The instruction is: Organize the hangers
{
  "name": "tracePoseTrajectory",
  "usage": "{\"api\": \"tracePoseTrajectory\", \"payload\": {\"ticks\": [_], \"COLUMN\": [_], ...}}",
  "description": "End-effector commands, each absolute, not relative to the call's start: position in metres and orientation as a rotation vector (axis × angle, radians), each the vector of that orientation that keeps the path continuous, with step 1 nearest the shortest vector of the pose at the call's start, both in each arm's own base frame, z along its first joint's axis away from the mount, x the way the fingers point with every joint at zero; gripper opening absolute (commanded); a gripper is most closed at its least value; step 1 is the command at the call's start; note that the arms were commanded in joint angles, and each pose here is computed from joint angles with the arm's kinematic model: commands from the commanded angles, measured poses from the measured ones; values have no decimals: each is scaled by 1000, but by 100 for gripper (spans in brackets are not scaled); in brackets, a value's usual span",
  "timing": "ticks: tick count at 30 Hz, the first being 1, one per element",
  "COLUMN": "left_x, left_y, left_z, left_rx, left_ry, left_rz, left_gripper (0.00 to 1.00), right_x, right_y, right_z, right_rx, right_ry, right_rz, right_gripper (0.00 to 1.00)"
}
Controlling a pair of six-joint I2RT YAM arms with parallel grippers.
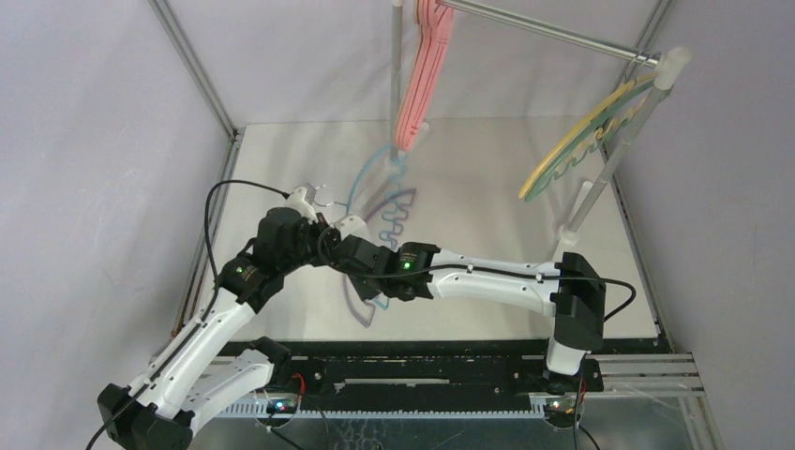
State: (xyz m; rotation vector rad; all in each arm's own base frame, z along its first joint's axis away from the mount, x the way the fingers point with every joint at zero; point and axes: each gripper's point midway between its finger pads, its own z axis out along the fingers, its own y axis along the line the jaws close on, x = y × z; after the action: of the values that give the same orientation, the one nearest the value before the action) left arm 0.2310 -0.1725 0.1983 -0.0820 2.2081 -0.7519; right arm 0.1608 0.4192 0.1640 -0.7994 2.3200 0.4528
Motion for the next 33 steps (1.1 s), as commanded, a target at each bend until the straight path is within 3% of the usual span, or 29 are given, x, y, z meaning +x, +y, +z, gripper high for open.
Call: {"api": "tracePoseTrajectory", "payload": {"ticks": [1, 7, 10, 13, 15, 20, 33], "left_x": [235, 237, 237, 231, 224, 212, 203], "left_y": [-191, -185, -185, -190, -197, -204, -172], "left_z": [273, 262, 262, 276, 287, 299, 339], "left_rx": [-11, 0, 6, 46, 91, 130, 34], "left_ry": [1993, 2011, 1990, 1946, 1917, 1893, 1772], "left_rz": [-916, -857, -864, -920, -983, -1063, -979], "left_gripper": [0, 2, 24, 40, 57, 76, 80], "right_x": [161, 165, 166, 165, 164, 156, 142], "right_y": [415, 404, 397, 388, 384, 379, 320], "right_z": [173, 190, 195, 191, 188, 189, 208], "right_rx": [-762, -697, -677, -671, -666, -646, -387], "right_ry": [2309, 2255, 2253, 2273, 2283, 2314, 2339], "right_rz": [499, 528, 536, 523, 530, 578, 520], "right_gripper": [5, 2, 2, 1, 1, 0, 0]}}
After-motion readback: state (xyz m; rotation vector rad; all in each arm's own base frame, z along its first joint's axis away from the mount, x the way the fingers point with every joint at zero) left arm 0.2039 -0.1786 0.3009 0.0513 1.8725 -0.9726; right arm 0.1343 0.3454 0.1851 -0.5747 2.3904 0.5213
